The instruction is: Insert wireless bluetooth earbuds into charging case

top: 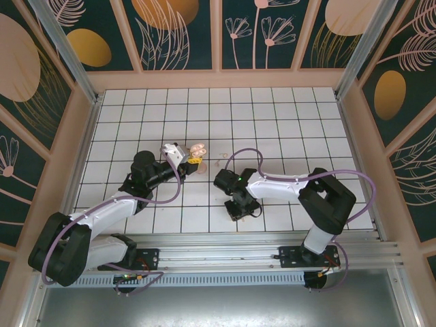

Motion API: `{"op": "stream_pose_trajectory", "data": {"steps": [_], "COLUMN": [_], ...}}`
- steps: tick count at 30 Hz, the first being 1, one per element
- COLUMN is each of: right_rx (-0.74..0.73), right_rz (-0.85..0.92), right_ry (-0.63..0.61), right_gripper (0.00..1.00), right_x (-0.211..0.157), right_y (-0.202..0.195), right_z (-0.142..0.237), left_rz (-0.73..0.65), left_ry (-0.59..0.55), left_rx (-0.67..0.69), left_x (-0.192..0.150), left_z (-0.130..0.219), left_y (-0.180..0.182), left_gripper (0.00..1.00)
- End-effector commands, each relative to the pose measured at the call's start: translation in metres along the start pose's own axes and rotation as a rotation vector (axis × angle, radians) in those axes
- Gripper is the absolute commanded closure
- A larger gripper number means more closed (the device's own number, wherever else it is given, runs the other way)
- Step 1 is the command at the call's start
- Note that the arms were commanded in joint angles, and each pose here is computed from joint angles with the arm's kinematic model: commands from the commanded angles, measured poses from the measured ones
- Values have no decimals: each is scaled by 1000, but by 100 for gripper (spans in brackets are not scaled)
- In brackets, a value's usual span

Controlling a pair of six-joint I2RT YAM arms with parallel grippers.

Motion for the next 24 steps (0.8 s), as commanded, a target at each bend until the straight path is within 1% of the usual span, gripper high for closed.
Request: {"op": "stream_pose_trajectory", "data": {"steps": [1,6,13,18,24], "right_rx": [-41,-57,-45,-48,-60], "right_rz": [-14,-26,-72,-144,-211], "right_ry": [34,9,-140,-315,-634], "right_gripper": [72,74,76,76,76], "right_x": [-7,-7,0,9,30], "right_y": [-1,-1,-2,-8,-19], "right_z": [-2,2,24,46,91], "left_rz": [-33,-35,-30,-16,20], "left_ry": [-43,-43,-38,-45,-61], "left_rx": [-6,-4,-3,-21,-79], "left_x": [16,15,14,12,8], "left_z": [0,0,-1,-2,-7], "left_y": [-1,-1,0,-1,-7], "left_gripper": [81,81,81,81,82]}}
Point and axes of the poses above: each hand's point on the last joint's axis, 136 mm out from that joint toward the fingers, its own z axis back along the fingers, its own y axis along the line the jaws close on, x = y × z, the point moved 10 cm from there along z, back along the fingers, and after that the axes turned 9 degrees about z, right-handed, at the moved point
